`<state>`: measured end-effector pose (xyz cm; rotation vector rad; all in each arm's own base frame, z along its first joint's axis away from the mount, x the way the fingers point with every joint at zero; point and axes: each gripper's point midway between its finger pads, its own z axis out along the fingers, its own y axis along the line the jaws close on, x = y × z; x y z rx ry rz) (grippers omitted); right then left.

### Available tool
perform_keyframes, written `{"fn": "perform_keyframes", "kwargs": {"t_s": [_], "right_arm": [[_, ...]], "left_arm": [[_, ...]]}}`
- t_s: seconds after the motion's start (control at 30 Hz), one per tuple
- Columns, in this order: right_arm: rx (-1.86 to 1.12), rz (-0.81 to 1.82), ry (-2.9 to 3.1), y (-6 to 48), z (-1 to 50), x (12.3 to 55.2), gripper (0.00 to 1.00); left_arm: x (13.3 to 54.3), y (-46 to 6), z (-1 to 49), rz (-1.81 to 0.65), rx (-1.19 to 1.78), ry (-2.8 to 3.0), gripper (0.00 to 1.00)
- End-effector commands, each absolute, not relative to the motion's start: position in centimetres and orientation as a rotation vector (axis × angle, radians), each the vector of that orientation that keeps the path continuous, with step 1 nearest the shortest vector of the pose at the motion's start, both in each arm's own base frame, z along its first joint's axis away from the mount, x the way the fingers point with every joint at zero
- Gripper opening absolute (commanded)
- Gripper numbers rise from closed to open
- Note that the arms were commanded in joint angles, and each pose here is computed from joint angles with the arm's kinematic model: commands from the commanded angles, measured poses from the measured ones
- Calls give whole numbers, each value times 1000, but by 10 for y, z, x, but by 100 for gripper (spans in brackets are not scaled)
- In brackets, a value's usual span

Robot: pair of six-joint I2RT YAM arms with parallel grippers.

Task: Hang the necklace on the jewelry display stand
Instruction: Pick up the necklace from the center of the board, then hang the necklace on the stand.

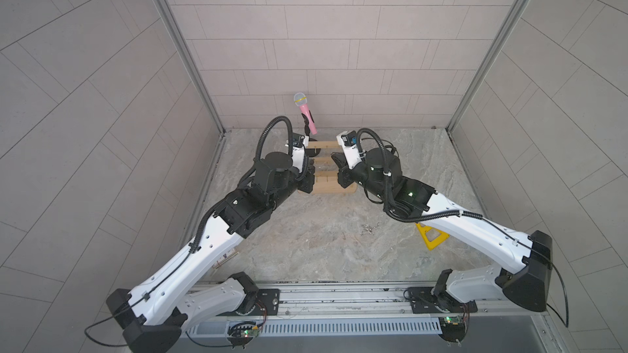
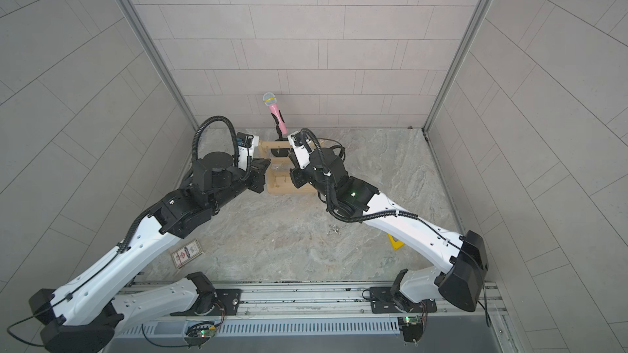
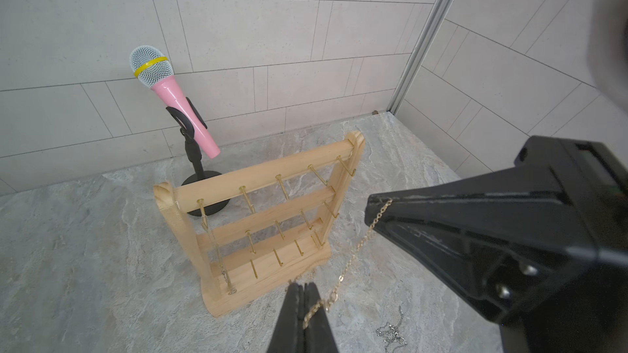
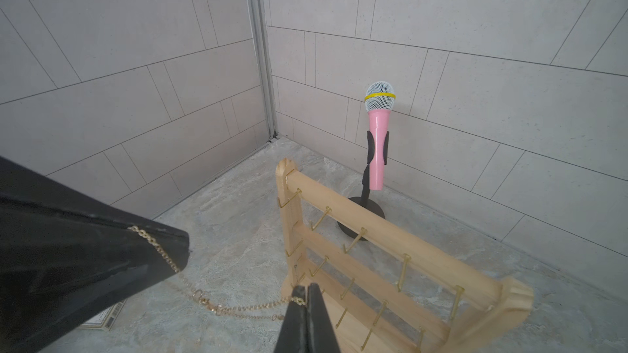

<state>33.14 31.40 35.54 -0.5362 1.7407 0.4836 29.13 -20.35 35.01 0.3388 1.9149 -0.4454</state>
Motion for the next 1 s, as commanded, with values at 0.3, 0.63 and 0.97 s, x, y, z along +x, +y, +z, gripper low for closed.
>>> {"fn": "perform_keyframes", "kwargs": {"t_s": [0.3, 0.63, 0.97], "right_arm": [[-624, 489, 1784, 323, 346, 376, 0], [-668, 487, 1817, 333, 334, 395, 0], [-663, 492, 1839, 333, 327, 404, 0]], "left_arm": [[334, -208, 325, -479, 225, 1927, 0], [353, -206, 305, -475, 171, 1959, 0], [363, -204, 295, -488, 145, 1976, 0]]}}
